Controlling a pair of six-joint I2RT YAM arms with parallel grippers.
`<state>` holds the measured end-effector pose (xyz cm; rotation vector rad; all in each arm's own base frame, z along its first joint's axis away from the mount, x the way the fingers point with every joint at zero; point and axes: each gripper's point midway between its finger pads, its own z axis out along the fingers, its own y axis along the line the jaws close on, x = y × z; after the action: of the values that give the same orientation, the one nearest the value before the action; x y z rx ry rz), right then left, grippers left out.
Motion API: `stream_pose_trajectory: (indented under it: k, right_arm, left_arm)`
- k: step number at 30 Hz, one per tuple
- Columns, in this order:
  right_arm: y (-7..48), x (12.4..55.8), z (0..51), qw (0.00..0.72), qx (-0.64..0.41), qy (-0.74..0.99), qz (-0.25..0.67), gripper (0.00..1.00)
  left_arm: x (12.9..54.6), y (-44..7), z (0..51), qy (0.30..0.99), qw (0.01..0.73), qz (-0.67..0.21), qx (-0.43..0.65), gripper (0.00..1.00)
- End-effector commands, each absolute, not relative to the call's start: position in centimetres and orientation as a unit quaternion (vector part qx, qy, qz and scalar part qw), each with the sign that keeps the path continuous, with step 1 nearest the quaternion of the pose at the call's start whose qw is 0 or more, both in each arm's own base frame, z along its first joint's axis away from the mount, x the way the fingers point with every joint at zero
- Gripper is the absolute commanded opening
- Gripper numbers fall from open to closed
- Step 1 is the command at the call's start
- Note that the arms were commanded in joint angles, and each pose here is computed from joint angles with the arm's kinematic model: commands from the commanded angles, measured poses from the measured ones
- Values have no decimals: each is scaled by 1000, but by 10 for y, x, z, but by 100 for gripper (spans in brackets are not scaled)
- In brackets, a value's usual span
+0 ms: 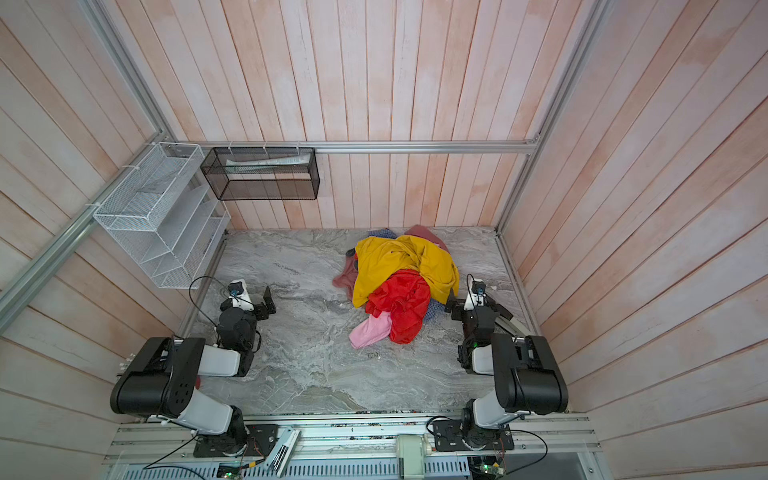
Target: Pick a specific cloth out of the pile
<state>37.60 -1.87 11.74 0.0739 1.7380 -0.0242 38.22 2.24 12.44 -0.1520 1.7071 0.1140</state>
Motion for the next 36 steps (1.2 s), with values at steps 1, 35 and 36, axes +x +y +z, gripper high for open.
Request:
stream_pose_trajectory:
  k: [1,35,36]
  right_arm:
    - [-19,379,123,649,30,760,-8,98]
    - [-17,348,169,546,200,802,139,95]
    - [-13,343,168,534,213,803,158,95]
  left_arm:
    - [385,22,130,749,658,49,-62,100]
    - [379,6,194,790,597,-59,-126,100]
    - [377,-1,197,790,597,-72,-124,100]
